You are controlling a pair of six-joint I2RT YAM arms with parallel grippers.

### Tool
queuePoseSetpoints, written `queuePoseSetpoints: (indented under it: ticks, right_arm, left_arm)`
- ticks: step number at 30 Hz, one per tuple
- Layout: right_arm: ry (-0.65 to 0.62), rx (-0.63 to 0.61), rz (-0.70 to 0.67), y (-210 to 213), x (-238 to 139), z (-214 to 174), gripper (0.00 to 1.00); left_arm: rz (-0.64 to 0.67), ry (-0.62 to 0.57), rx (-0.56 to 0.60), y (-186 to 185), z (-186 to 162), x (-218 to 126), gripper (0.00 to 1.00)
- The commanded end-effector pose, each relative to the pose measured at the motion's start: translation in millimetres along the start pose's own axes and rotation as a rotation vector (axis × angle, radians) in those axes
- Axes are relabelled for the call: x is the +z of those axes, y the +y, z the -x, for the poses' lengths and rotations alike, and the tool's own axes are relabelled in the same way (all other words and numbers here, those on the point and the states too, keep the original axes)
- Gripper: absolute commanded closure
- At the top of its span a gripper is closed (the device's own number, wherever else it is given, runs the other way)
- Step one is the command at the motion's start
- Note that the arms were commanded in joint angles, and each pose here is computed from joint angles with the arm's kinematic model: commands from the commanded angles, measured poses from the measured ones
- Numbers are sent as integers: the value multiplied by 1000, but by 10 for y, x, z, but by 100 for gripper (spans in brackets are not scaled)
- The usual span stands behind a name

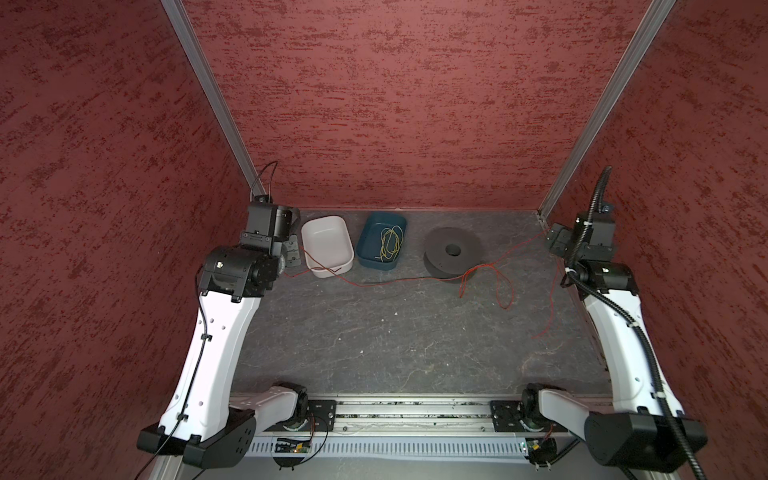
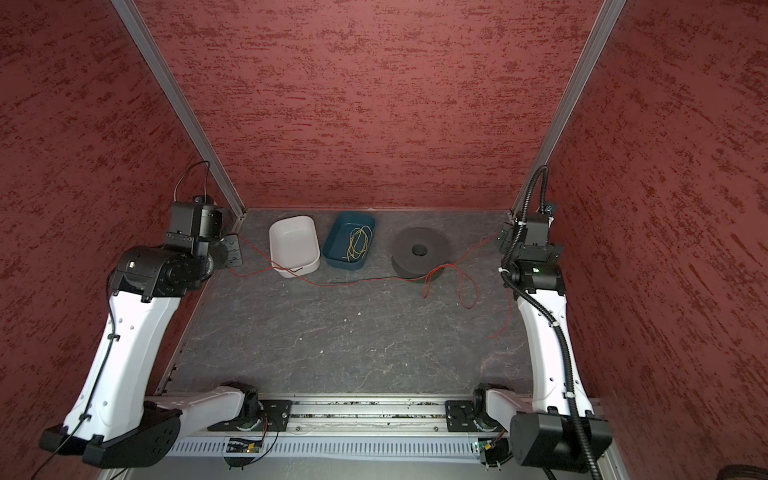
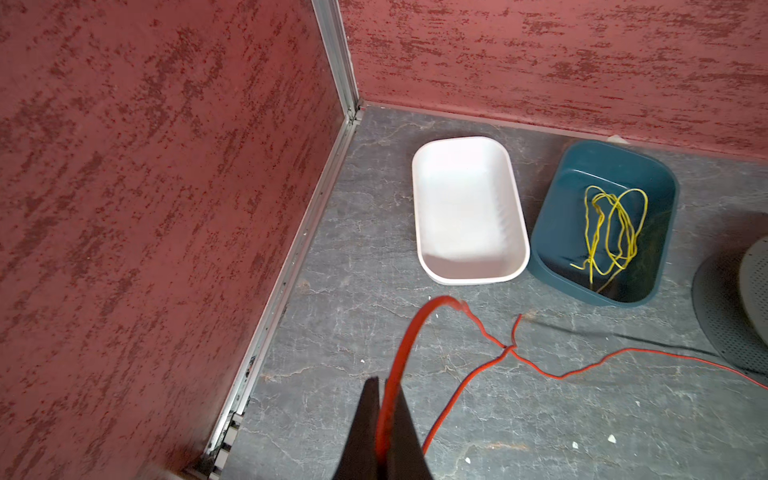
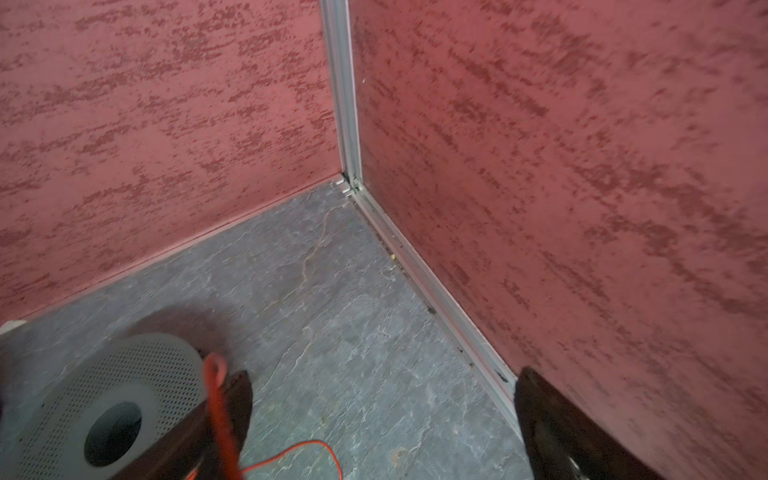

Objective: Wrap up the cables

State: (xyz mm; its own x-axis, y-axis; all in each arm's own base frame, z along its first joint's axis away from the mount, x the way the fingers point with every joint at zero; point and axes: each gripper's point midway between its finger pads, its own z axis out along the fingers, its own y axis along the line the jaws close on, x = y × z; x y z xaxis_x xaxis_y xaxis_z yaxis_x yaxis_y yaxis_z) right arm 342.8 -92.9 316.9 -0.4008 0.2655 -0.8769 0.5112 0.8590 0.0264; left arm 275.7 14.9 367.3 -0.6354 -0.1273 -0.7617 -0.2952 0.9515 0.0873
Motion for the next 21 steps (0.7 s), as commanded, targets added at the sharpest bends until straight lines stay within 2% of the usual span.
queuePoseSetpoints:
  ticks: [1,8,12,17,21]
  right_arm:
    - [54,-21,69,159,-44,-231,1]
    - [73,-43,122,325,-107,-340,1]
    - [94,-61,224,575,-167,-442,3]
    - [163,-43,466,1089,-125,-716,5]
    - [141,17,579,1345,-9,-776,5]
  left_arm:
    - [-84,-32,-27,-119,32,-61,96]
    - [-91,13,-5,-162,-114,43,96]
    - [-150,33,-4,-265,-209,70,95]
    - [-335,72,-10,-559,-395,62,94]
    - [-453,133,-33,-744,-586,99,94]
